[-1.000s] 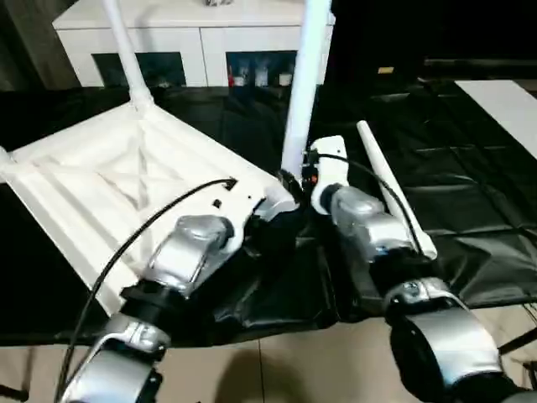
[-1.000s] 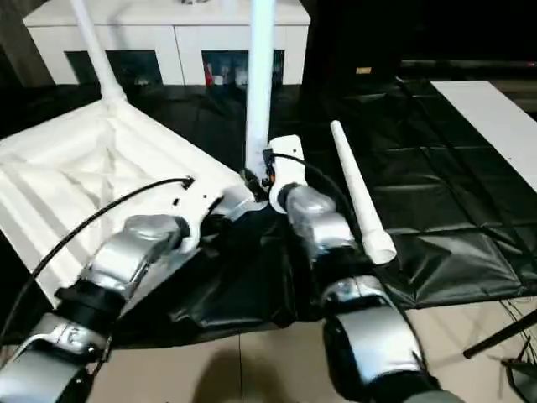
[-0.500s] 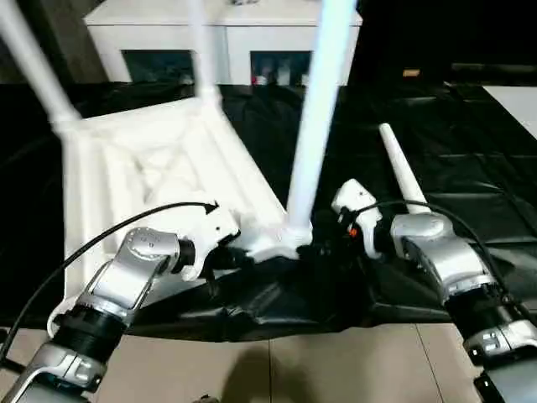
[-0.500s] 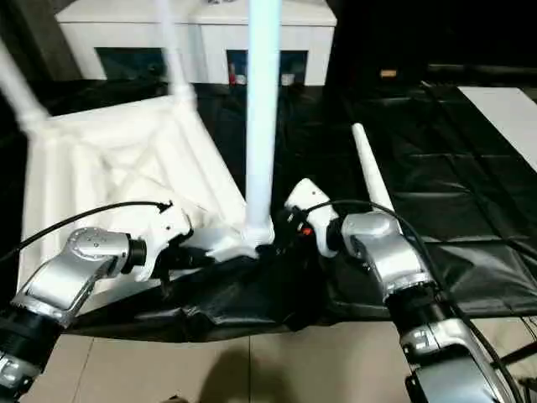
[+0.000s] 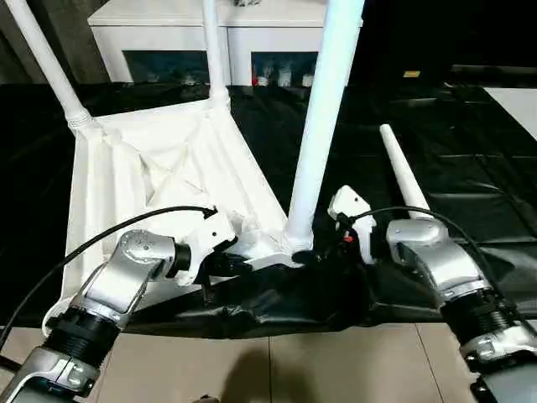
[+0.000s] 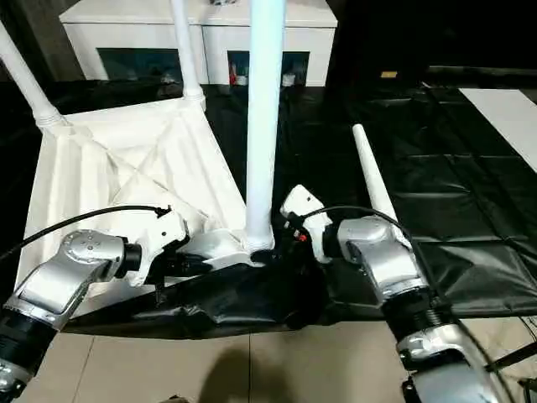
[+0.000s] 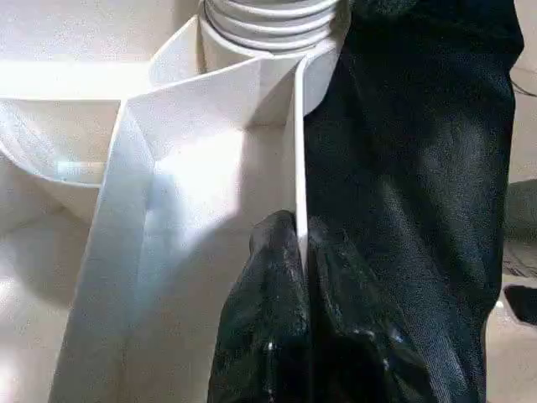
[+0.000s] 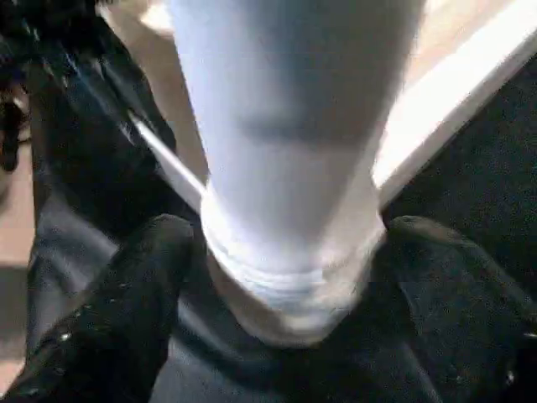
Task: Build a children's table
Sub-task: Rotate leg to tighten
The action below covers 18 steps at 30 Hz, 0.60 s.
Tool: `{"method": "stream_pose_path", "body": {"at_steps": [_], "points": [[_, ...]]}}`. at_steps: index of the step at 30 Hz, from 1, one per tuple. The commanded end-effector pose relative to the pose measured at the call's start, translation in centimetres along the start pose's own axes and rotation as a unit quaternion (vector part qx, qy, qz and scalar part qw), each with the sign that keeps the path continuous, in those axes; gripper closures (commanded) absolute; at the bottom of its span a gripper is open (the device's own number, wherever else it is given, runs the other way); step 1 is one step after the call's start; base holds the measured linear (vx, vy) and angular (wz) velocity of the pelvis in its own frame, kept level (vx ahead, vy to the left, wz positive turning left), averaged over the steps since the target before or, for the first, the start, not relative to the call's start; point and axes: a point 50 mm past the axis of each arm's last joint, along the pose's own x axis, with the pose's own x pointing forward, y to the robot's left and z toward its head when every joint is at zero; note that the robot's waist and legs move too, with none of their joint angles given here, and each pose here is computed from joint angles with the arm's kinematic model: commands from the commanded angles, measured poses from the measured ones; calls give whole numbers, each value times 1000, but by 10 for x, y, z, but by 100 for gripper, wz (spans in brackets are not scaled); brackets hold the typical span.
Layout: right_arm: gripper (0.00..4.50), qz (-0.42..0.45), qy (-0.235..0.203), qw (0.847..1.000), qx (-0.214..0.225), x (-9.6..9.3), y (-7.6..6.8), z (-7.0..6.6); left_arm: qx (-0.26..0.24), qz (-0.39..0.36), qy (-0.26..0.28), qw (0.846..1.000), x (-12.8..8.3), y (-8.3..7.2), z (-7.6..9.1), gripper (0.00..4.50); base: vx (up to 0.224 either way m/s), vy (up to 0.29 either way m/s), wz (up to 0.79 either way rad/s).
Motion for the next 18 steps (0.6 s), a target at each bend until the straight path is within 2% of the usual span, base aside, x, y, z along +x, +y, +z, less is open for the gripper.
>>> {"method": "stream_pose_path", "body": {"at_steps": [1,3,4,7,9,17,18], "points": [[87,-9,-14,1000,-3,-2,-4,6,30,-22,-27,999,0,-4,15,450,0,0,0],[87,-6,-20,1000,-3,6,-2,5,30,-22,-28,999,2,-4,15,450,0,0,0],[118,-7,-21,1000,-4,7,-2,4,30,-22,-28,999,2,-4,15,450,0,0,0],[132,-6,-18,1000,-7,10,-2,4,30,-22,-28,999,2,-4,15,450,0,0,0],[159,-5,-17,1000,-10,11,-2,3,30,-21,-26,999,2,-3,15,450,0,0,0],[177,-22,-28,999,-4,12,-4,2,25,-11,-23,999,1,-2,12,450,0,0,0],[177,-55,-29,998,9,17,-6,-1,15,8,-26,1000,4,0,11,450,0,0,0]]}}
